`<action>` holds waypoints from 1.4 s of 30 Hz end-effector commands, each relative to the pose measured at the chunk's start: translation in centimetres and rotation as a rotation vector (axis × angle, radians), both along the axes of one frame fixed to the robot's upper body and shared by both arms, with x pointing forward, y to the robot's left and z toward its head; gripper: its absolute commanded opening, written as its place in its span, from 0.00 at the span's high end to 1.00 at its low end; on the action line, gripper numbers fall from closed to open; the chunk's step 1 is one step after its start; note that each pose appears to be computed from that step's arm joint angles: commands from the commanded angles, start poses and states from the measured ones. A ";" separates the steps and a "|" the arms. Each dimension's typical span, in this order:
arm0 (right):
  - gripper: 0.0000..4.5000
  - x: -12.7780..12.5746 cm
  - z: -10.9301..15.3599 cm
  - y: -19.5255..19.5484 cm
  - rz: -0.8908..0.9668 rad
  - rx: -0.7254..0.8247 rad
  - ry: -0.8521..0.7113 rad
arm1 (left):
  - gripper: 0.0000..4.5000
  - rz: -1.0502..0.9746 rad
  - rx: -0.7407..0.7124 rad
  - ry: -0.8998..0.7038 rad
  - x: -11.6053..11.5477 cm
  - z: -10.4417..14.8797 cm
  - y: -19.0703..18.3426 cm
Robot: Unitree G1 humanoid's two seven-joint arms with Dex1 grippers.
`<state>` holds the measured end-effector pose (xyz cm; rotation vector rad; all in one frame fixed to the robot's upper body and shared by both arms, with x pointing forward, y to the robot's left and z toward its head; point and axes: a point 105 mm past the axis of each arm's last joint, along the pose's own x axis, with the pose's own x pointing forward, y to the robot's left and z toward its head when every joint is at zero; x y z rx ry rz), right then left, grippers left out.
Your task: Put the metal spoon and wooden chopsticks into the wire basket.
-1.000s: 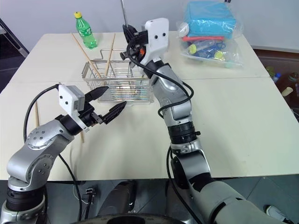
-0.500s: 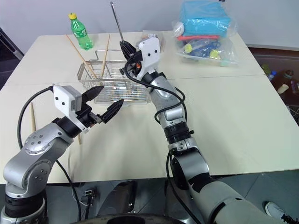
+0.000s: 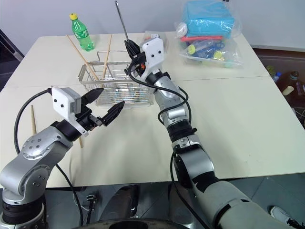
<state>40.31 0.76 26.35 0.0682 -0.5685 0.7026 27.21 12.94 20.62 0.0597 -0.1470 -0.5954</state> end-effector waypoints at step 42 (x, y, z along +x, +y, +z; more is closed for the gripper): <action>0.01 -12.3 -2.6 -9.4 0.178 -0.399 0.125 | 0.00 0.621 0.062 0.085 -2.8 -5.2 10.8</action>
